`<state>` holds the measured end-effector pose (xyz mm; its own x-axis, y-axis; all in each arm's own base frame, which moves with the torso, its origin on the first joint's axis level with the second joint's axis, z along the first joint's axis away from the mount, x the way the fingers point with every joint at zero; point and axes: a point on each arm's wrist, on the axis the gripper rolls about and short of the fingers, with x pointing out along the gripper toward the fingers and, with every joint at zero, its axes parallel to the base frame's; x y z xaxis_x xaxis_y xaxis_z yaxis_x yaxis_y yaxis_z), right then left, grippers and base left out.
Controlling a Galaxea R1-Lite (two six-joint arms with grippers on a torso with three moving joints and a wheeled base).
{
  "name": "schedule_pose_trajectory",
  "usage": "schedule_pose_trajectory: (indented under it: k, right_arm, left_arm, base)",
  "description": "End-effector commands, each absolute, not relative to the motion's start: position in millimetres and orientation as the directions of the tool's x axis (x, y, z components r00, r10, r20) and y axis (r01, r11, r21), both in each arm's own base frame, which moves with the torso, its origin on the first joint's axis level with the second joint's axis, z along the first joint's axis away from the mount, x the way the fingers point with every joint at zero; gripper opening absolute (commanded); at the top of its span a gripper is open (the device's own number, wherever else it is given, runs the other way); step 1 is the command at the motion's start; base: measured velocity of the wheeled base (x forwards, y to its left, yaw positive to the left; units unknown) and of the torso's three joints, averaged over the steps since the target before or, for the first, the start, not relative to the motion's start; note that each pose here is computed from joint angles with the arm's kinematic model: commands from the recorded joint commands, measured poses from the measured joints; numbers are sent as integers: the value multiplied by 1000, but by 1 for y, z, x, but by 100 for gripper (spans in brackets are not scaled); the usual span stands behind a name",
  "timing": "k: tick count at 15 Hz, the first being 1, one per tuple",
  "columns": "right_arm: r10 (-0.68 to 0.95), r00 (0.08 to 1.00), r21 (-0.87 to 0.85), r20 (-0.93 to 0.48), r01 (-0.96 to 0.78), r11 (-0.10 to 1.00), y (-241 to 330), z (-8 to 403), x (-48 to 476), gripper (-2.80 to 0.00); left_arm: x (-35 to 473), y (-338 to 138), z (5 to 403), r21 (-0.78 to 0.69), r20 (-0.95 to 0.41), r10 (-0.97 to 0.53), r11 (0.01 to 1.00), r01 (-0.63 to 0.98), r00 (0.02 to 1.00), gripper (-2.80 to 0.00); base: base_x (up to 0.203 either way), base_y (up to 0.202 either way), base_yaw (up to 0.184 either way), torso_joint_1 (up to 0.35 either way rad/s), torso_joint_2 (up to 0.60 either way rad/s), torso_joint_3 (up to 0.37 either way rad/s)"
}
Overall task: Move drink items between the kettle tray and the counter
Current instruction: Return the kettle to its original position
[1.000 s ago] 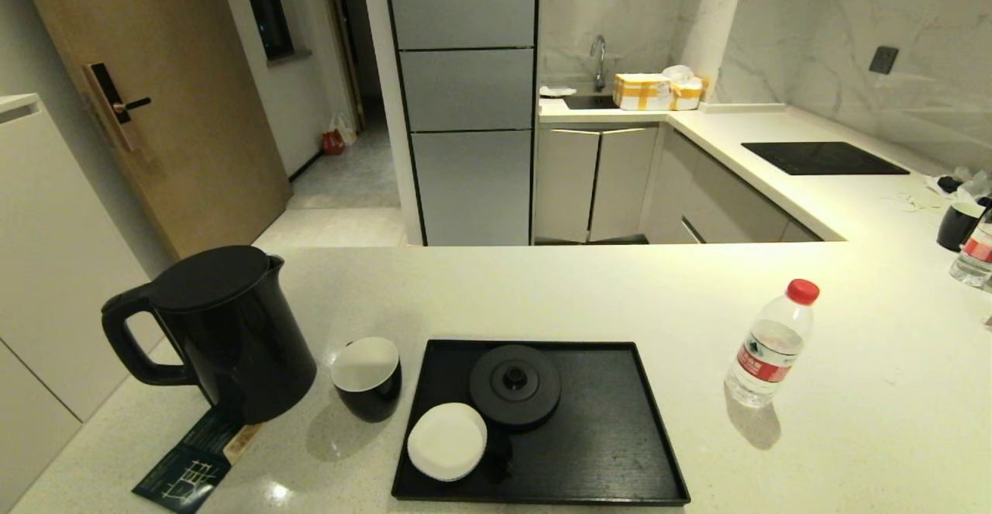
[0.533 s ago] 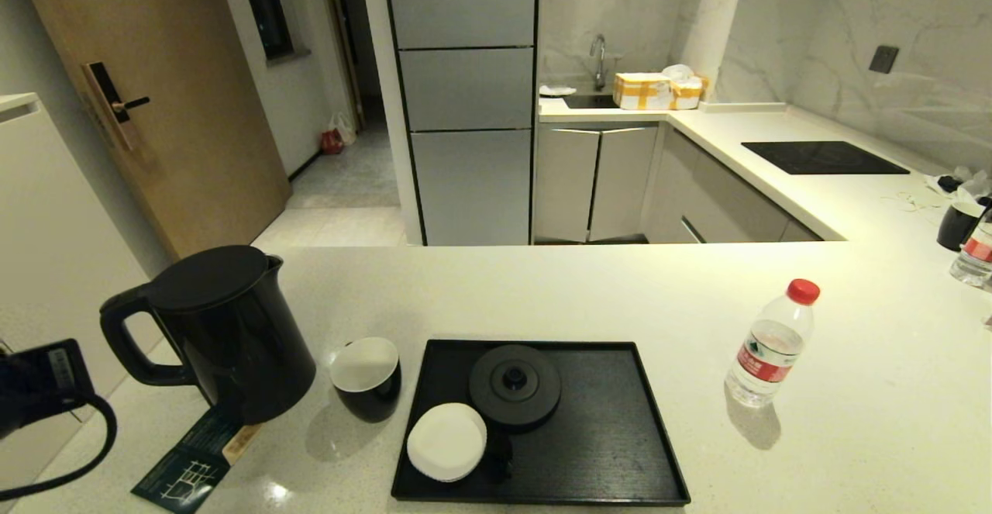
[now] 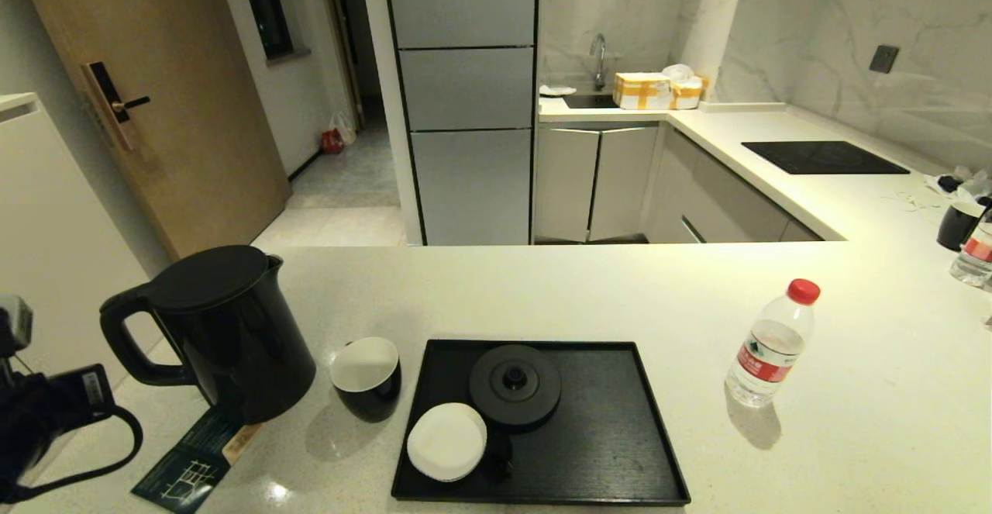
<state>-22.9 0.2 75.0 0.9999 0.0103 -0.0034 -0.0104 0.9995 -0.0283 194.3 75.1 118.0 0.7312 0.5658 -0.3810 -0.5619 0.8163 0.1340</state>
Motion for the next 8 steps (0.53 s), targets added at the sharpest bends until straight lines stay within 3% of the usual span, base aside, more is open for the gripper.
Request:
schedule_pose_trajectory:
  k: [1, 4, 5, 8]
  right_arm:
    - [11, 1000, -29, -5, -11, 1000, 0, 75, -23, -280]
    - [11, 1000, -29, -5, -11, 1000, 0, 75, -23, -280]
    - [11, 1000, -29, -5, -11, 1000, 0, 75, -23, -280]
    - [11, 1000, -29, -5, -11, 1000, 0, 75, -23, -280]
  left_arm:
    - [204, 88, 87, 129, -361, 534, 841, -526, 765, -280]
    - [204, 96, 76, 145, -358, 485, 873, -466, 798, -280]
    - [202, 95, 77, 144, -355, 483, 874, -464, 801, 0]
    - [191, 89, 79, 146, -355, 477, 878, -457, 804, 0]
  base:
    - [0, 0, 0, 0, 0, 0]
    - [0, 0, 0, 0, 0, 0]
    - [0, 0, 0, 0, 0, 0]
    - [0, 0, 0, 0, 0, 0]
